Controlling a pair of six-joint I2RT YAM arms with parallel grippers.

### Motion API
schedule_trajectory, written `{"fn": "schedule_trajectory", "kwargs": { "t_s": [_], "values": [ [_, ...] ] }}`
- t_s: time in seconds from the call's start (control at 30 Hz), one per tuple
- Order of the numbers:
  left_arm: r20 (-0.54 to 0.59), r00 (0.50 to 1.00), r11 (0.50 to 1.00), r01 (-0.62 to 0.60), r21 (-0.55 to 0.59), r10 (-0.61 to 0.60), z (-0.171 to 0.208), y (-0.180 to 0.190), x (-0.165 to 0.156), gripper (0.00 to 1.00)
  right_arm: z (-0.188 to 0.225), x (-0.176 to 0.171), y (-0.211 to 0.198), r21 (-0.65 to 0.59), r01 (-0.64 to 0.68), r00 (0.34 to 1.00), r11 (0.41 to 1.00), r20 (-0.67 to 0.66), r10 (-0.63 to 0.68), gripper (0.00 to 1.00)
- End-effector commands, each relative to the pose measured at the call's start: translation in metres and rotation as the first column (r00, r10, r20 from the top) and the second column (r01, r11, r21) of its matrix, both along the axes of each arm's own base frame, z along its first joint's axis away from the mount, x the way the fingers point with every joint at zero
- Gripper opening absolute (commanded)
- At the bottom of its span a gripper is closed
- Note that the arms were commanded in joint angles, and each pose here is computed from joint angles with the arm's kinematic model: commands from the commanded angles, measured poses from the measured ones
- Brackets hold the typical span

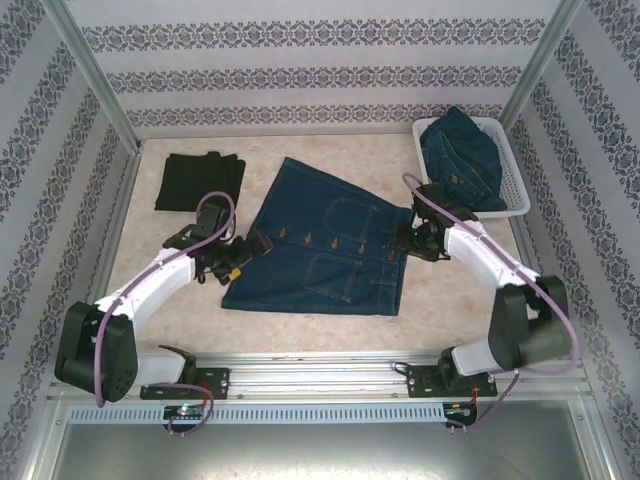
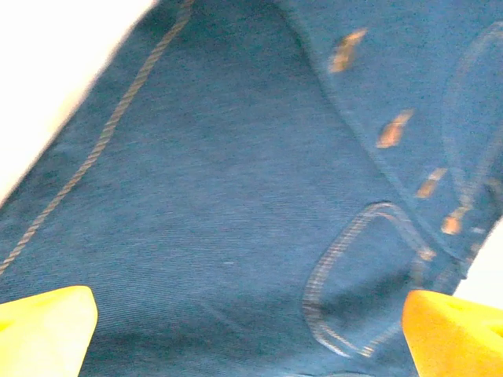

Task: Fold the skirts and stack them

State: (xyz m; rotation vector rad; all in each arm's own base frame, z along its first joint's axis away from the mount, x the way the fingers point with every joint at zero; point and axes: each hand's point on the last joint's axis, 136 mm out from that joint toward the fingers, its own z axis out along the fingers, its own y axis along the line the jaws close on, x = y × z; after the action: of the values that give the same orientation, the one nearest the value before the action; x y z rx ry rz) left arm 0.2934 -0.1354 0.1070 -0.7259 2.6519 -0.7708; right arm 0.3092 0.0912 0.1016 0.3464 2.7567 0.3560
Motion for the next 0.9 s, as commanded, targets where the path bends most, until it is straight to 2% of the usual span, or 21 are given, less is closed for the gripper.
{"fn": "schedule_trajectory", "kwargs": {
  "t_s": [0.0, 0.03, 0.07, 0.1, 0.13, 0.23, 0.33, 0.4, 0.5, 0.63, 0.73, 0.87],
  "values": [
    [0.007, 0.995, 0.994, 0.097, -0.055, -0.097, 0.009, -0.023, 0.011, 1.0, 0.013, -0.011, 0.035, 0.15, -0.01, 1.0, 0.989, 0.009, 0.009, 0.62],
    [0.013, 0.994, 0.992, 0.111, -0.052, -0.11, 0.008, -0.027, 0.017, 1.0, 0.015, -0.013, 0.054, 0.265, -0.012, 1.0, 0.964, 0.001, 0.013, 0.7],
    [0.015, 0.993, 0.992, 0.118, -0.045, -0.117, 0.006, -0.029, 0.025, 1.0, 0.013, -0.018, 0.065, 0.33, 0.006, 1.0, 0.944, -0.028, 0.004, 0.78],
    [0.017, 0.992, 0.991, 0.125, -0.046, -0.124, 0.003, -0.032, 0.03, 1.0, 0.01, -0.023, 0.07, 0.356, 0.023, 0.999, 0.934, -0.053, -0.005, 0.85],
    [0.026, 0.991, 0.99, 0.13, -0.047, -0.129, 0.001, -0.035, 0.038, 1.0, 0.004, -0.03, 0.072, 0.355, 0.041, 0.997, 0.934, -0.079, -0.014, 0.97],
    [0.055, 0.99, 0.989, 0.133, -0.063, -0.13, -0.007, -0.044, 0.064, 1.0, -0.008, -0.049, 0.072, 0.373, 0.096, 0.989, 0.923, -0.137, -0.047, 0.98],
    [0.057, 0.988, 0.985, 0.147, -0.093, -0.142, -0.017, -0.057, 0.085, 1.0, -0.019, -0.067, 0.084, 0.464, 0.106, 0.981, 0.88, -0.195, -0.015, 0.98],
    [0.052, 0.989, 0.984, 0.143, -0.11, -0.139, -0.026, -0.061, 0.092, 1.0, -0.03, -0.08, 0.085, 0.471, 0.111, 0.971, 0.875, -0.239, 0.005, 0.98],
    [-0.01, 0.997, 0.995, 0.078, -0.06, -0.078, -0.054, -0.047, 0.09, 1.0, -0.054, -0.105, 0.068, 0.383, 0.145, 0.946, 0.912, -0.325, -0.014, 0.98],
    [-0.112, 0.994, 0.998, -0.009, 0.058, 0.016, -0.092, -0.013, 0.065, 1.0, -0.08, -0.135, 0.036, 0.209, 0.197, 0.906, 0.958, -0.412, -0.096, 0.98],
    [-0.135, 0.988, 0.993, -0.065, 0.101, 0.078, -0.104, 0.006, 0.053, 1.0, -0.08, -0.134, 0.029, 0.173, 0.208, 0.91, 0.963, -0.394, -0.126, 0.98],
    [-0.111, 0.979, 0.978, -0.157, 0.137, 0.173, -0.103, 0.034, 0.057, 1.0, -0.076, -0.102, 0.034, 0.19, 0.185, 0.94, 0.964, -0.32, -0.118, 0.98]
  ]
}}
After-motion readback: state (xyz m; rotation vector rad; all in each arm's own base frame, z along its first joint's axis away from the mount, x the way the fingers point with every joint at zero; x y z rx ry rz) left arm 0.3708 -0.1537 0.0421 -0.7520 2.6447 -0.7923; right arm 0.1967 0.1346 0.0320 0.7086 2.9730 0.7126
